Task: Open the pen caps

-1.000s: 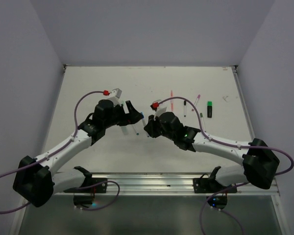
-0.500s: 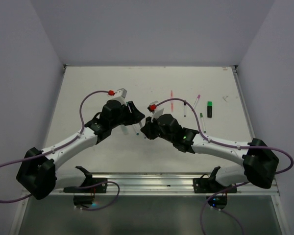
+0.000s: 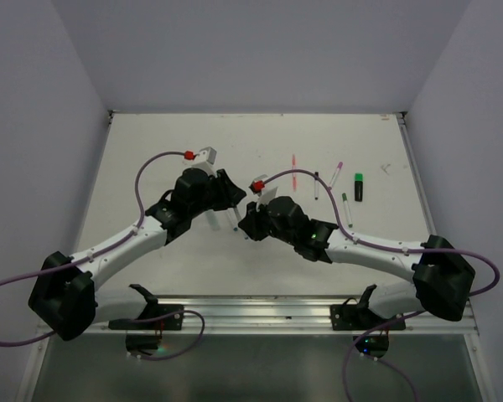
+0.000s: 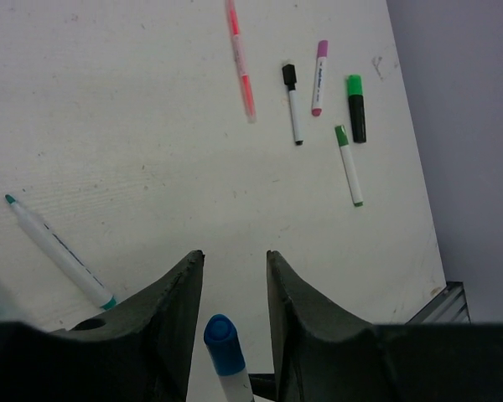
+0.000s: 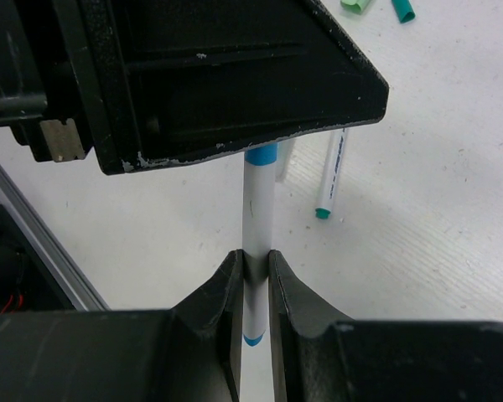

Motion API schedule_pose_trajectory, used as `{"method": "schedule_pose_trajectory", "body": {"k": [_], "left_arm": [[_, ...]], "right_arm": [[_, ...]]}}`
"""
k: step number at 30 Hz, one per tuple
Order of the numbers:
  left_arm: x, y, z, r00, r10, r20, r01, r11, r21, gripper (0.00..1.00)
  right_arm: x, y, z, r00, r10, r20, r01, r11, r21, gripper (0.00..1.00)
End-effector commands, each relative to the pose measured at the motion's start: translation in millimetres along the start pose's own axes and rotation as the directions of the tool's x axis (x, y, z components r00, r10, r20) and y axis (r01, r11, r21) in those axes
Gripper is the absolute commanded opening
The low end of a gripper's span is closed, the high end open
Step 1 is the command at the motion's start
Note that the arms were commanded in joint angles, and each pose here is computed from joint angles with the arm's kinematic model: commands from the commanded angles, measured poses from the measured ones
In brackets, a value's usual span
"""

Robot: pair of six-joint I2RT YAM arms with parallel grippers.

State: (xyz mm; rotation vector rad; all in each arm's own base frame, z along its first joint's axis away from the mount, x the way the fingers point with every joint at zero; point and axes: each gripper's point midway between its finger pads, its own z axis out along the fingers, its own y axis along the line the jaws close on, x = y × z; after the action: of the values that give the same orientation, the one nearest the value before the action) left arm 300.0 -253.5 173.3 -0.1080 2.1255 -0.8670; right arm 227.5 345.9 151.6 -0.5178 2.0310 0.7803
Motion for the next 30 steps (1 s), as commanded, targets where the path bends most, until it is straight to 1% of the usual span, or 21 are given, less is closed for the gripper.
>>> {"method": "schedule_pose_trajectory", "body": {"k": [1, 6, 13, 16, 19, 25, 26, 28, 29, 30], "left_arm": [[-23, -18, 2, 0.997, 0.011, 0.070, -0.014, 0.999, 0.039, 0.39], [-19, -18, 3, 0.998, 0.005, 0.058, -0.008, 0.999, 0.042, 0.33], [-13, -12, 4, 0.999, -0.001, 0.041, 0.000, 1.000, 0.031, 0.33], [-12, -12, 5, 0.999, -0.003, 0.040, 0.002, 1.000, 0.030, 0.29], [-12, -12, 6, 0.999, -0.003, 0.040, 0.002, 1.000, 0.030, 0.23], [-13, -13, 6, 0.999, -0.004, 0.041, 0.003, 0.999, 0.033, 0.01], [-13, -13, 6, 0.999, -0.002, 0.040, 0.001, 0.999, 0.034, 0.00], [-12, -13, 5, 0.999, 0.006, 0.040, -0.007, 0.999, 0.036, 0.00], [-13, -14, 3, 0.999, 0.009, 0.043, -0.011, 0.999, 0.040, 0.00], [-14, -14, 2, 0.999, 0.010, 0.047, -0.012, 0.999, 0.042, 0.00]], "right_arm": [[-8, 7, 2, 0.999, -0.014, 0.039, 0.015, 1.000, -0.026, 0.00], [-10, 8, 3, 0.999, -0.012, 0.043, 0.013, 1.000, -0.028, 0.00], [-13, 6, 3, 0.998, -0.007, 0.058, 0.008, 1.000, -0.015, 0.00], [-13, 7, 3, 0.998, -0.006, 0.059, 0.007, 1.000, -0.017, 0.00], [-14, 8, 3, 0.998, -0.003, 0.059, 0.004, 1.000, -0.021, 0.00], [-12, 6, 3, 0.998, -0.003, 0.059, 0.004, 1.000, -0.017, 0.00], [-12, 6, 3, 0.998, 0.005, 0.061, -0.004, 1.000, -0.017, 0.04], [-12, 7, 0, 0.997, 0.018, 0.073, -0.016, 0.999, -0.030, 0.16], [-8, 5, 0, 0.997, 0.021, 0.073, -0.019, 1.000, -0.025, 0.28], [-9, 6, -2, 0.997, 0.022, 0.080, -0.020, 0.999, -0.030, 0.34]]}}
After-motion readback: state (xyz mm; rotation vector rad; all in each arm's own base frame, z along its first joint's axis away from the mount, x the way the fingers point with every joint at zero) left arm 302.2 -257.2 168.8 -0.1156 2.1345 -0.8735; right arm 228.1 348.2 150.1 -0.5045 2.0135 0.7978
